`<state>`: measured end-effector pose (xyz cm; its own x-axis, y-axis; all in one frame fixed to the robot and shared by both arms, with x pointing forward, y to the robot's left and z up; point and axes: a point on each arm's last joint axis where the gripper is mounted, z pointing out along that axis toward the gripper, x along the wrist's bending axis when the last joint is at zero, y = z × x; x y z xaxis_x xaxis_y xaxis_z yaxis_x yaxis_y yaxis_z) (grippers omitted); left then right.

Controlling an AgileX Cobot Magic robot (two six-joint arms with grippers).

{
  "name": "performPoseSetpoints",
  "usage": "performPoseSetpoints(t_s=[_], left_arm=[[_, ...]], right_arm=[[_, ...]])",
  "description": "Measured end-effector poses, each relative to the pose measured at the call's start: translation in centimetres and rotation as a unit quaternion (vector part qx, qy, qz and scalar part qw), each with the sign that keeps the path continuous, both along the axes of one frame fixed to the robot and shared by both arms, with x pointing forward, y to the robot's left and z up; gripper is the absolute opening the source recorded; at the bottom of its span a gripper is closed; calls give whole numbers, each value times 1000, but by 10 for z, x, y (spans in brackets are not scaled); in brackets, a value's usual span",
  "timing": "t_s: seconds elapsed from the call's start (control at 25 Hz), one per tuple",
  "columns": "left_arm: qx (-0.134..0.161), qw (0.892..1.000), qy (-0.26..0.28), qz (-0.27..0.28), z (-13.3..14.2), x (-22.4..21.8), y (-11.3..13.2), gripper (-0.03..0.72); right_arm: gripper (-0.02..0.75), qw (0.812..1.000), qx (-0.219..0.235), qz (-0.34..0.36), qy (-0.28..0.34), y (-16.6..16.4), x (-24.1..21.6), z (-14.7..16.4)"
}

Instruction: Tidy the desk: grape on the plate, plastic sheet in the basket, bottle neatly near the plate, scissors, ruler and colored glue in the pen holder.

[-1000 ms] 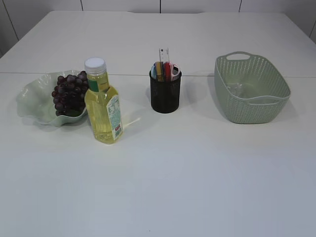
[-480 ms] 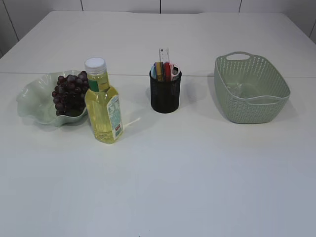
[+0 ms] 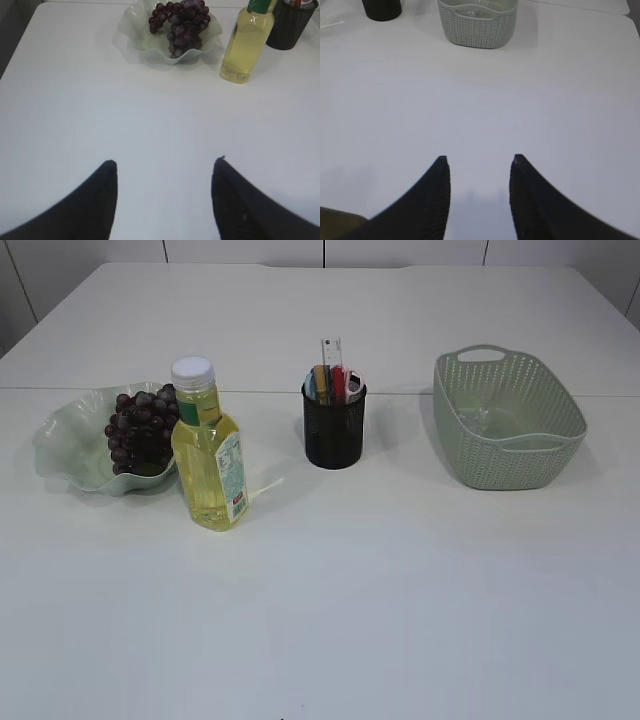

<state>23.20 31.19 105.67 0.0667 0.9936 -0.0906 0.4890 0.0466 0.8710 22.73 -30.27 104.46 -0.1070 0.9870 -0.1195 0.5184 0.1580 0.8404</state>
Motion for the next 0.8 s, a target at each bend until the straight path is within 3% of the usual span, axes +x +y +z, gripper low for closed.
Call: performPoseSetpoints(t_s=[0.56, 0.8], left_arm=[[0, 999, -2, 34, 0, -1, -1, 435], [0, 999, -2, 35, 0, -1, 0, 435]], right_arm=[[313, 999, 0, -36, -4, 1, 0, 0], [313, 999, 36, -37, -3, 4, 0, 0]])
